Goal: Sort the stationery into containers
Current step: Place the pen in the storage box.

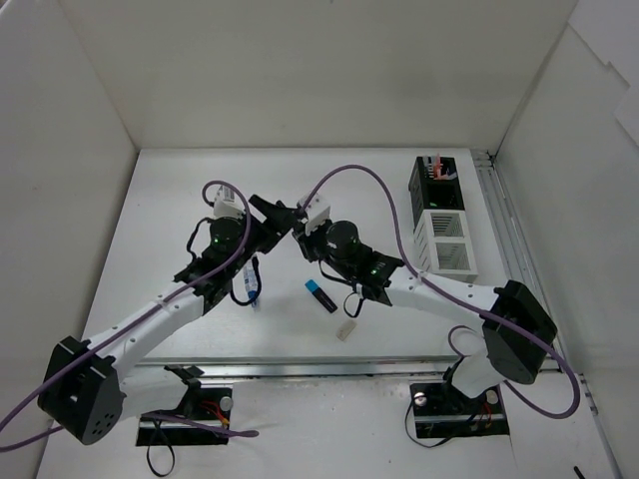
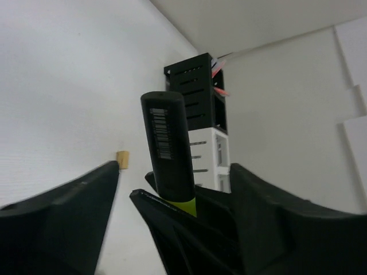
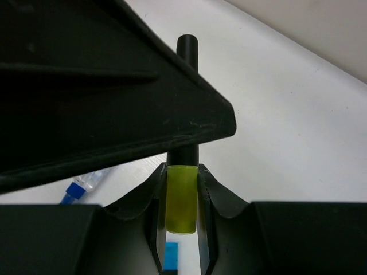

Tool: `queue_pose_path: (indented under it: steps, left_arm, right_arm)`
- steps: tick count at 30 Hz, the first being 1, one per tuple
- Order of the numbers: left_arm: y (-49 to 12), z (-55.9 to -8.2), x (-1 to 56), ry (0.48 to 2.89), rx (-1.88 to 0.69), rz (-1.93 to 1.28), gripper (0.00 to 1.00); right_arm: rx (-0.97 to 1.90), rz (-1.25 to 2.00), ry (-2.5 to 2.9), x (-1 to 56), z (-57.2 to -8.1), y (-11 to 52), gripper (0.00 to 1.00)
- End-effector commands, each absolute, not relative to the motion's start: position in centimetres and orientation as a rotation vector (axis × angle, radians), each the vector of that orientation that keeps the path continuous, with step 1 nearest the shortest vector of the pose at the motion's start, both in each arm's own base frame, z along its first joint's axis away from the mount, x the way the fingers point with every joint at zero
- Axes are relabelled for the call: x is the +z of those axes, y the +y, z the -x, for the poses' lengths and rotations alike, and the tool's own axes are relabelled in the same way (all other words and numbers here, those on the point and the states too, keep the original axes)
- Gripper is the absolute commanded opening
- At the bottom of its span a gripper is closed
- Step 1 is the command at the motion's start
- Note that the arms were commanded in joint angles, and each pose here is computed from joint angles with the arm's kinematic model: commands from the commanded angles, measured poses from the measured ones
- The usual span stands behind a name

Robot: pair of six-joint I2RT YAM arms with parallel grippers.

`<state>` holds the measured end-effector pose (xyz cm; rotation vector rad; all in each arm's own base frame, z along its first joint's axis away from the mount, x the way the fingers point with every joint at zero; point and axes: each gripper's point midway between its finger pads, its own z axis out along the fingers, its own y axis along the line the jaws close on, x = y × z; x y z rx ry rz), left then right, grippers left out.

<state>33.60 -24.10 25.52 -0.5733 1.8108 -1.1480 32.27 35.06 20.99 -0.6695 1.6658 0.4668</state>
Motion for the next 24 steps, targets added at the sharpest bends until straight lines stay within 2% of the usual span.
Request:
queue_pose_path:
  steps: [1, 2, 3, 4, 9, 13, 17, 24]
  left_arm:
    - [-23.6, -32.7, 31.3, 1.695, -1.158, 0.439, 0.8]
    - [-23.2, -32.6, 31.5, 1.697, -1.126, 0.432, 0.91]
    - [-23.0, -32.4, 31.8, 1.695, -1.105, 0.404, 0.96]
    - [-22.5, -32.1, 32.4, 1.691, -1.061, 0.353, 0.99]
    - [-18.7, -31.7, 31.0, 1.812, -0.81, 0.359, 0.99]
    - [-16.2, -31.3, 30.1, 1.857, -0.682, 0.264, 0.99]
    - [-12.4, -31.4, 27.7, 1.968, -0.492, 0.307, 0.99]
    - [-9.1, -30.9, 24.4, 2.045, -0.306, 0.309, 0.99]
  right_arm:
    - [0.44, 0.657, 1.559, 26.9, -33.1, 34.3, 0.0]
    - [0.398, 0.672, 1.584, 26.8, -33.6, 33.2, 0.0]
    - [0.339, 0.723, 1.677, 24.9, -33.5, 31.9, 0.0]
    - [0.303, 0.716, 1.694, 25.9, -34.3, 31.1, 0.0]
    - [-0.07, 0.764, 1.954, 23.1, -35.8, 21.8, 0.0]
    - [-0.361, 0.783, 2.045, 25.5, -36.4, 14.7, 0.0]
    - [-0.605, 0.808, 2.154, 25.9, -36.3, 8.1, 0.0]
    - [-0.698, 1.048, 2.317, 24.1, -37.3, 1.7, 0.0]
